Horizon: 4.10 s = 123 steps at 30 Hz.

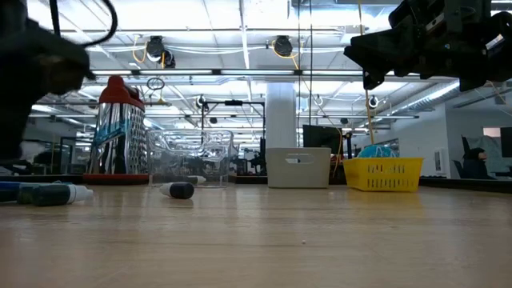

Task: Pick & Place Food Item
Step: Put the black food coloring into the transparent bin, then put the blue food coloring into the transparent bin

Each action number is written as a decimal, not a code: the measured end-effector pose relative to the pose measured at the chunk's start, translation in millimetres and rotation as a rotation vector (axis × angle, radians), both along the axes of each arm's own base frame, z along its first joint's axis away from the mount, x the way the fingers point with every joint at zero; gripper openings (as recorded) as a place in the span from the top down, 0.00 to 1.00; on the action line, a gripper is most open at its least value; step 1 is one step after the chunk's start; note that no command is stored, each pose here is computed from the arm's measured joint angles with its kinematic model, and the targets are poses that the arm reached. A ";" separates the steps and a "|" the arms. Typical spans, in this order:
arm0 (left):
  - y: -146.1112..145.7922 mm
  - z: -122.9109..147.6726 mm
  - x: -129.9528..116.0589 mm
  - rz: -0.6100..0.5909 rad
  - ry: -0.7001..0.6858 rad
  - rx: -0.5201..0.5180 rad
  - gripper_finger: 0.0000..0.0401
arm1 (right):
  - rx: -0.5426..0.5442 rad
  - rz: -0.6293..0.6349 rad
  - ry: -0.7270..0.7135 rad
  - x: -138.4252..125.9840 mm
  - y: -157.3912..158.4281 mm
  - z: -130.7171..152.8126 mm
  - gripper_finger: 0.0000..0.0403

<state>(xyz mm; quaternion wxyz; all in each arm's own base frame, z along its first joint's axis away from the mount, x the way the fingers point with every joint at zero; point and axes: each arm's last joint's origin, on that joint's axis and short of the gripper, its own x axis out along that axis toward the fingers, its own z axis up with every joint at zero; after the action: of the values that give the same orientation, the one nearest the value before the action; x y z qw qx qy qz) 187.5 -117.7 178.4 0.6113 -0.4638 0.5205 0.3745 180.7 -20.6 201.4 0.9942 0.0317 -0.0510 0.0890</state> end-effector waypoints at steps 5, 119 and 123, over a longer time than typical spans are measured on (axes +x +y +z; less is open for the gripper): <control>9.7 21.4 8.3 -0.052 -0.264 0.111 0.89 | 0.000 -0.001 0.000 0.0 0.0 0.0 0.75; 89.2 105.2 2.4 -0.595 -0.796 0.298 0.54 | 0.019 -0.001 0.039 0.3 -0.1 -3.5 0.75; 65.0 87.6 -9.5 -0.556 -0.606 0.155 0.54 | 0.006 -0.002 0.036 0.3 -0.1 -3.5 0.75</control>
<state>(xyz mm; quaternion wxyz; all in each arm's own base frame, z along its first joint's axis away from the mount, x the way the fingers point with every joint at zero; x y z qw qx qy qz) 178.0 -52.7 266.0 0.8478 -0.3472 0.3928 0.0800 181.0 -20.7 198.0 0.9950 0.0364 -0.0334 0.0871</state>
